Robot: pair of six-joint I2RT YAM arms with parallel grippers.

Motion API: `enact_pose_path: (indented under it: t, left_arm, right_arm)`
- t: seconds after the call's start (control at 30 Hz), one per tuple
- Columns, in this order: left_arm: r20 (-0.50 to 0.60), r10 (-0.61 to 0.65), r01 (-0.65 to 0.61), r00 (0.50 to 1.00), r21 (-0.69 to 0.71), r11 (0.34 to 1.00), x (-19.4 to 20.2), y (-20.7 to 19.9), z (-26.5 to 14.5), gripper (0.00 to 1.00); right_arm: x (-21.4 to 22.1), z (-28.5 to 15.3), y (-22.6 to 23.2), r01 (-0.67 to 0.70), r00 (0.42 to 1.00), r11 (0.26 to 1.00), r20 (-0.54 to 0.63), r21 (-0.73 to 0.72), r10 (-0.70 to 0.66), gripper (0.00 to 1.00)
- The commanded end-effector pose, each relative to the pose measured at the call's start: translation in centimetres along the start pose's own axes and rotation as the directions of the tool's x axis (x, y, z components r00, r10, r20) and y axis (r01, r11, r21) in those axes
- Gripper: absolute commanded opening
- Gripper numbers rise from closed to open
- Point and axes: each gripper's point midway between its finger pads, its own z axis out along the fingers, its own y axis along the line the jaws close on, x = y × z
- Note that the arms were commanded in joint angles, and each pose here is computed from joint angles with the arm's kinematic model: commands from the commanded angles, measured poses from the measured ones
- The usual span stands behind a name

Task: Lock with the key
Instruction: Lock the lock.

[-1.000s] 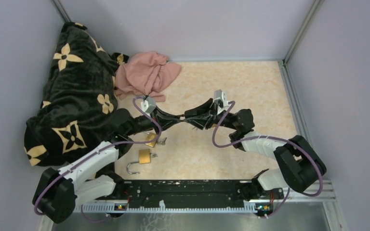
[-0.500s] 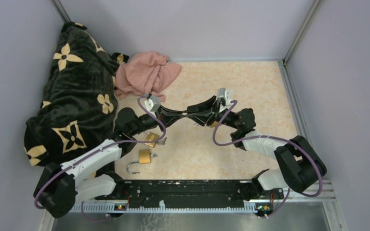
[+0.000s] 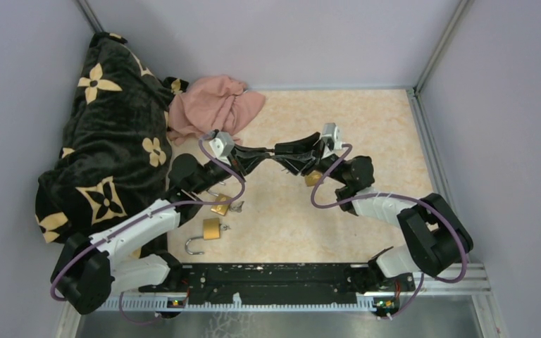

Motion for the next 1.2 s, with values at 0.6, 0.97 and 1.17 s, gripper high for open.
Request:
enact_pose_path:
  t: [0.6,0.97,1.17]
  left_arm:
    - [0.041,0.016,-0.043,0.999,0.84,0.541,-3.6,-20.3,-3.3,0.0]
    - [-0.003,0.003,0.001,1.0,0.838,0.546,-3.3,-20.2,-3.1,0.0]
    - [0.029,0.026,-0.038,0.999,0.831,0.555,-3.5,-20.1,-3.3,0.0]
  right_arm:
    - [4.6,2.9,3.7,-0.199,0.958,0.962,-0.242,-0.189,0.151,0.0]
    - [3.6,2.9,4.3,-0.17,0.957,0.96,-0.27,-0.222,0.107,0.0]
    - [3.6,2.5,4.3,-0.161,0.956,0.965,-0.275,-0.208,0.1,0.0]
